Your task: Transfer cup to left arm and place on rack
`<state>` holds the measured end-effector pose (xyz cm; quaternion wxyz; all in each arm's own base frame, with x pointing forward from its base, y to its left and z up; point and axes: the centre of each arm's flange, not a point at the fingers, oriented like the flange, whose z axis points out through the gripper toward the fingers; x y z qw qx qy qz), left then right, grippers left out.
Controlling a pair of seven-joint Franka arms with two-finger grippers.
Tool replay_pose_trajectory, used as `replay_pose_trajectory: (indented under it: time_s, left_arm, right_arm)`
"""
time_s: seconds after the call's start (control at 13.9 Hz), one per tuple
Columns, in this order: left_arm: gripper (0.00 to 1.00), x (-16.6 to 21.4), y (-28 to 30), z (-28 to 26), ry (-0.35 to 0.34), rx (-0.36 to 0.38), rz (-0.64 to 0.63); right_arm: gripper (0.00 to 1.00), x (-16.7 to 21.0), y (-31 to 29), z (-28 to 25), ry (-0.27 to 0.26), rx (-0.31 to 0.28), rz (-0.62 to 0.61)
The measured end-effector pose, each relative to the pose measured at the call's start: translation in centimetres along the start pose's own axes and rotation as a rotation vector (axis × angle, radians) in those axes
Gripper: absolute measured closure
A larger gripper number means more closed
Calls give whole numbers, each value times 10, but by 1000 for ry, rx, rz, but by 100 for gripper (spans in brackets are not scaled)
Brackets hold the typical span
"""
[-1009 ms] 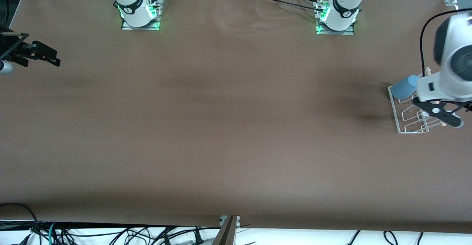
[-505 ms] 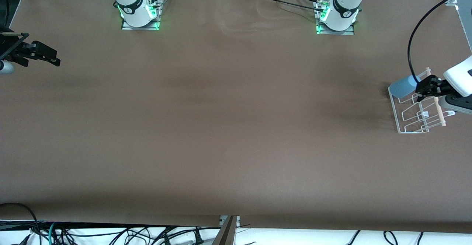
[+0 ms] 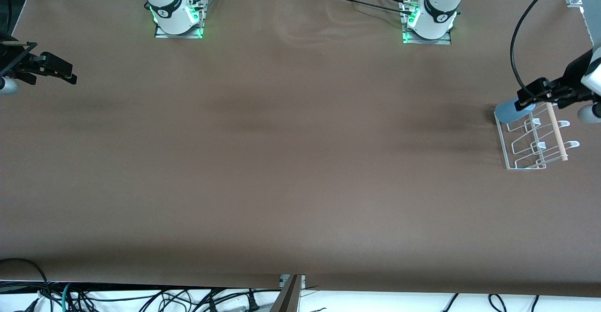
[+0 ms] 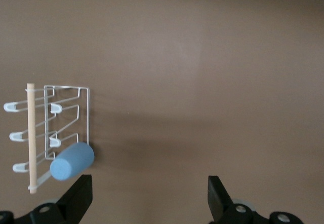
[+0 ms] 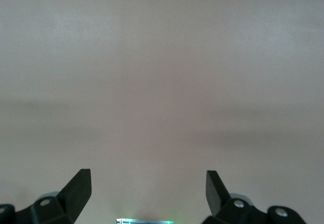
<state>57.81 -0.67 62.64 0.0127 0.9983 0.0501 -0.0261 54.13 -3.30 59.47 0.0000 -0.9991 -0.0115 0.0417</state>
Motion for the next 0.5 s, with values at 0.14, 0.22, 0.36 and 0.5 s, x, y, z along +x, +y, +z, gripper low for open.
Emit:
replay_pose_trajectory:
  time_s: [0.14, 0.22, 0.36, 0.5]
  left_arm:
    - [0, -6, 6, -3, -27, -24, -1]
    - [0, -8, 10, -2, -33, -25, 5]
    - [0, -11, 21, -1, -39, -21, 21]
    - [0, -11, 25, 0, -42, -20, 25]
  right_arm:
    - [0, 0, 0, 0, 0, 0, 0]
    - [0, 0, 0, 0, 0, 0, 0]
    - [0, 0, 0, 0, -3, 0, 0]
    - [0, -1, 0, 1, -6, 1, 0]
